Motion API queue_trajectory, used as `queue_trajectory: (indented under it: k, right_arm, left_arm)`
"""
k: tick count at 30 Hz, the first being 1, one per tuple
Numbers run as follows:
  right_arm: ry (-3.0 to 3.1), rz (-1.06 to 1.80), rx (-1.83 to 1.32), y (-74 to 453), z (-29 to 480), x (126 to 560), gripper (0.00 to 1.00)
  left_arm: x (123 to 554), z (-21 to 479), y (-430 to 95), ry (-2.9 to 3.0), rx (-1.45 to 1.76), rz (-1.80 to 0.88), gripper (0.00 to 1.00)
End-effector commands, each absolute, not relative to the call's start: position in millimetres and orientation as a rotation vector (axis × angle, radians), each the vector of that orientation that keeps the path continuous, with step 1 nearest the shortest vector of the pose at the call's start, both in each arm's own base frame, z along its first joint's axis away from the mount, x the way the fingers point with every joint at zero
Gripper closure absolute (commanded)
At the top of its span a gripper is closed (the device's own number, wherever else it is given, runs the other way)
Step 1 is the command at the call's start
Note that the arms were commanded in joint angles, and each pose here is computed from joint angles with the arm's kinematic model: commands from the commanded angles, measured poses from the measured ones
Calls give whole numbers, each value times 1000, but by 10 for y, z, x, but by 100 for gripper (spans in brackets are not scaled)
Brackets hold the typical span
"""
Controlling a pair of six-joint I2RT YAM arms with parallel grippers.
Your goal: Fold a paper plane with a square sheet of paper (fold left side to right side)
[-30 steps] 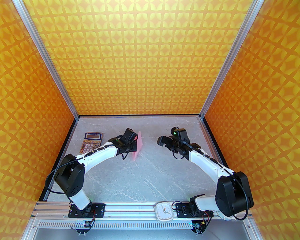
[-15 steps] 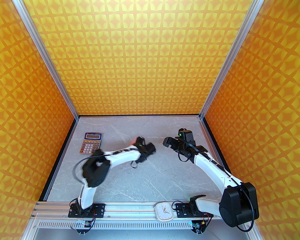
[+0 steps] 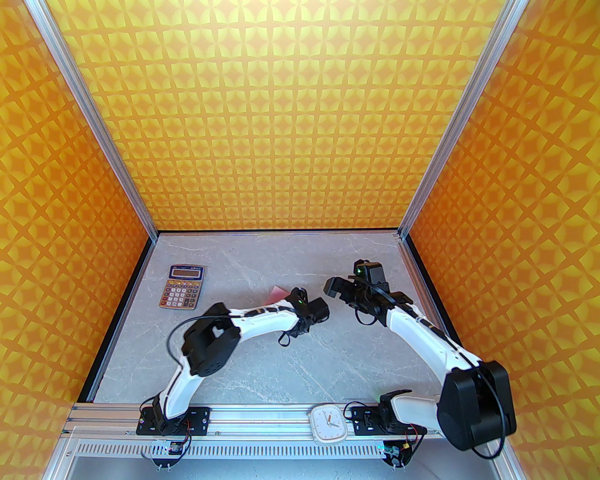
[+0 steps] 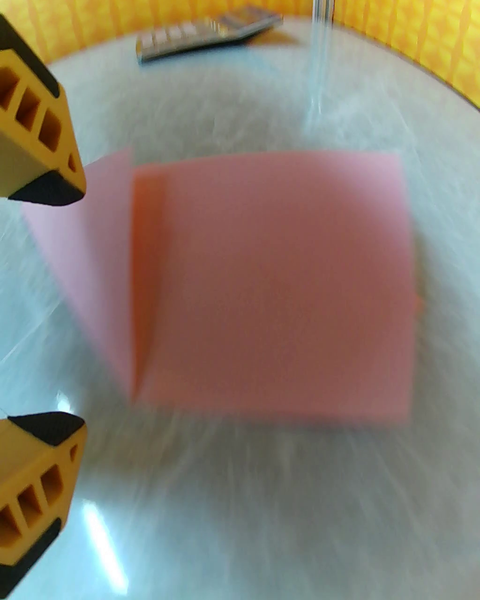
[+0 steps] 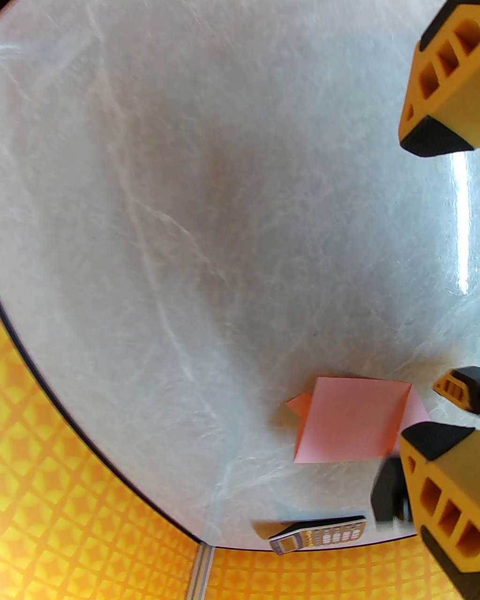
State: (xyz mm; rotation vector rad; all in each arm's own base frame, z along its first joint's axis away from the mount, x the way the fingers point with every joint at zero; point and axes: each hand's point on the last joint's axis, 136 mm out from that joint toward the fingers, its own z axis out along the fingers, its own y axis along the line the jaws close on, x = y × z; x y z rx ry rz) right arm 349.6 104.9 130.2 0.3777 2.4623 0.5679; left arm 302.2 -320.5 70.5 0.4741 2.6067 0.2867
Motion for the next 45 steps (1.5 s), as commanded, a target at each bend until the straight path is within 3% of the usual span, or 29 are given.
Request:
queue_trajectory:
  k: [1, 8, 16, 23, 25, 29, 31, 45]
  right_arm:
    - [2431, 696, 348, 1201, 1346, 3564, 1]
    - [2441, 821, 332, 1387, 1309, 3548, 1]
    - [2464, 844, 263, 1578, 1316, 3475, 2]
    - [2472, 856, 242, 1645, 1313, 3426, 1]
    - [2471, 864, 230, 1673, 1319, 3419, 1]
    - [2479, 881, 191, 1760, 1314, 3407, 1]
    - [2486, 904, 175, 1828, 1297, 3406, 1]
    - [2568, 918, 229, 2132, 941, 3387, 1]
  left_arm:
    - [3034, 1136, -3313, 2615, 416, -49, 25]
    - [3012, 1067, -2904, 2665, 479, -318, 54]
    - [3205, 599, -2469, 2757, 454, -337, 48]
    - [3355, 352, -2400, 2790, 416, -334, 62]
    - [3346, 275, -2401, 2806, 397, -339, 74]
    - [3286, 215, -2484, 2834, 303, -441, 75]
    - [3258, 219, -2542, 2841, 241, -506, 81]
    - [3032, 4, -2607, 2946, -258, -609, 80]
